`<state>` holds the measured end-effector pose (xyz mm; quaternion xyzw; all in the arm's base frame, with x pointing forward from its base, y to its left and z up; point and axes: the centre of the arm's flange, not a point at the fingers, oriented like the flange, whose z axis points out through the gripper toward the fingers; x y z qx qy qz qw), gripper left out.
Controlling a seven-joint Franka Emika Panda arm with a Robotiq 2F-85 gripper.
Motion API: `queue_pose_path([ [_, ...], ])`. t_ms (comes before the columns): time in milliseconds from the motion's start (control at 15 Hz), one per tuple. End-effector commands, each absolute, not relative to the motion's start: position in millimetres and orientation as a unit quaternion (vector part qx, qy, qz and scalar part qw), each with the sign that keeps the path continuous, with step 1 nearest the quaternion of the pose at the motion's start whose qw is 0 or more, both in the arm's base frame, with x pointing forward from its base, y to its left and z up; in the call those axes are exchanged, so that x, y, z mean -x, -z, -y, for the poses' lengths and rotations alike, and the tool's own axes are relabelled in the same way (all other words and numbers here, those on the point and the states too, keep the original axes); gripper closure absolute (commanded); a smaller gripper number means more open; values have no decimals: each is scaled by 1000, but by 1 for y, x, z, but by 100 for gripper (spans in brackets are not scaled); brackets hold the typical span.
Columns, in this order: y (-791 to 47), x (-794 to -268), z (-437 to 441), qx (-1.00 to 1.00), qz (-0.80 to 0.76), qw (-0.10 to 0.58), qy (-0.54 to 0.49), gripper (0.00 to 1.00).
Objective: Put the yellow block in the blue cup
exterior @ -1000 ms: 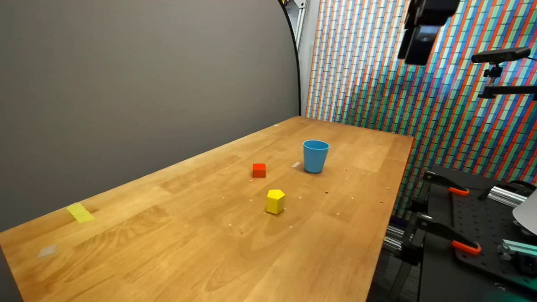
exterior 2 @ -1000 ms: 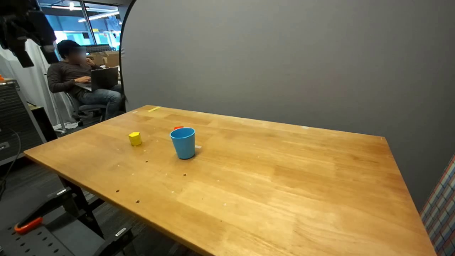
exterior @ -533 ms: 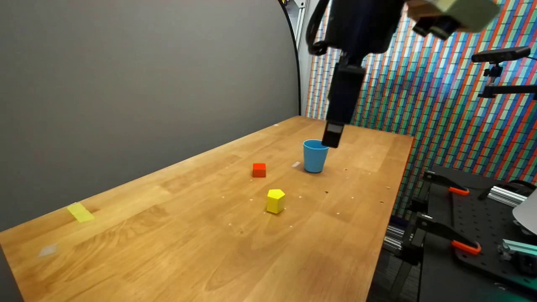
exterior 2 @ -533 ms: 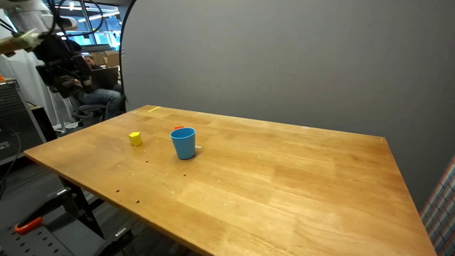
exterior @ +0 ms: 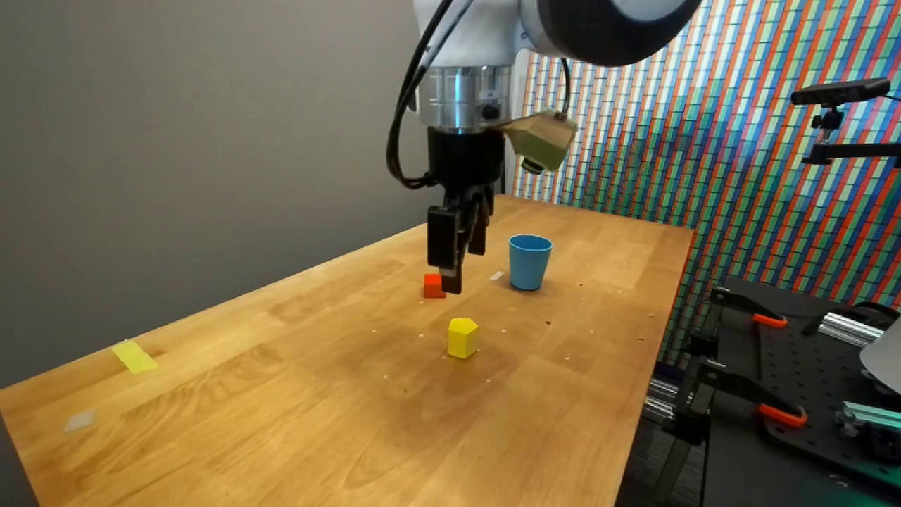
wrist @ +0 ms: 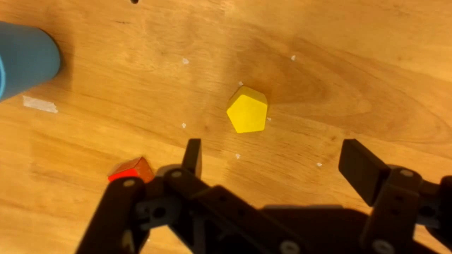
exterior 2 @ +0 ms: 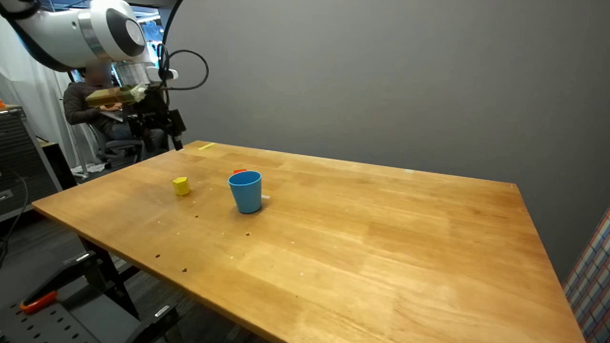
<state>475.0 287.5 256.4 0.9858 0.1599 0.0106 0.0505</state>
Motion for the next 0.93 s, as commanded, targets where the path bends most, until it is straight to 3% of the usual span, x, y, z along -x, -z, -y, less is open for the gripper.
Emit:
queue_pose_path([
  [0, -228, -526, -302, -990, -139, 14, 31, 0],
  [867, -163, -518, -258, -993, -53, 8, 102, 0],
])
